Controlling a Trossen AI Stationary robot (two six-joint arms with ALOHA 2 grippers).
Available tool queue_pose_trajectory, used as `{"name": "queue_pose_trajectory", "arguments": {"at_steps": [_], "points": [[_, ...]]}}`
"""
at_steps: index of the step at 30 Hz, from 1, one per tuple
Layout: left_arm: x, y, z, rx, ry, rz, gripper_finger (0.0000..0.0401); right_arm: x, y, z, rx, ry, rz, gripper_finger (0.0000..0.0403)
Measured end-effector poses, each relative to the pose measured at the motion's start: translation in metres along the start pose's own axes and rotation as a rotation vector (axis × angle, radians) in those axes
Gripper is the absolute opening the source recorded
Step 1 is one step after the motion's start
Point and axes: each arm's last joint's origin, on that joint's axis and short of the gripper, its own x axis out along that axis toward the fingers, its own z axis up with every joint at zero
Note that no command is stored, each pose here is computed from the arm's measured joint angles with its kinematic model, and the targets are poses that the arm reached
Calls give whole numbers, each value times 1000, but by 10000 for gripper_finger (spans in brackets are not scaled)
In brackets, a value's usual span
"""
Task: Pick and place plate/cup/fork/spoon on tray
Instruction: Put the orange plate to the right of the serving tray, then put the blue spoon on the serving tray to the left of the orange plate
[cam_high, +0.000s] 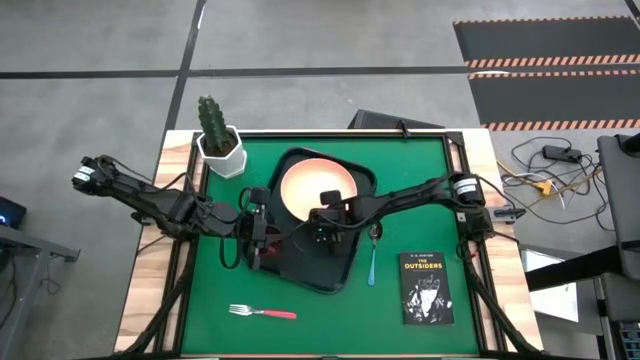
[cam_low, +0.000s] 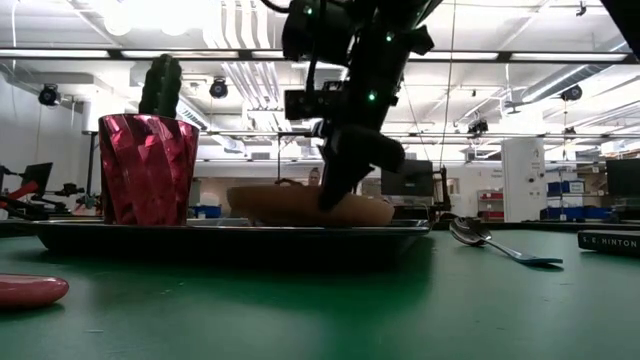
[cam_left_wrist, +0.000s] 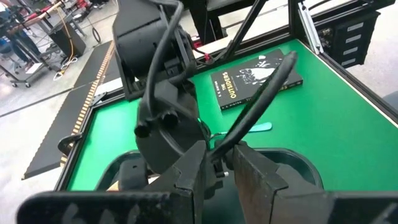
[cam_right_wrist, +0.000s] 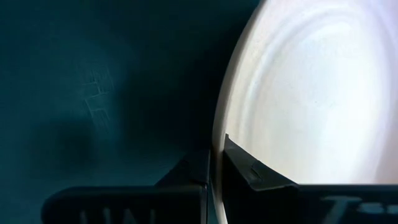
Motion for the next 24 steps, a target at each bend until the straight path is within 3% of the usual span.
{"name": "queue_pose_trajectory", "arguments": {"at_steps": [8,16,24], "points": [[0,0,0,0,-1,1,61,7,1,0,8,2,-3,16],[0,0,0,0,-1,2,61,7,1,0,41,8,-6,80],[0,0,0,-1,-2,4,61,-31,1,3,161,-19,-2,105]]}}
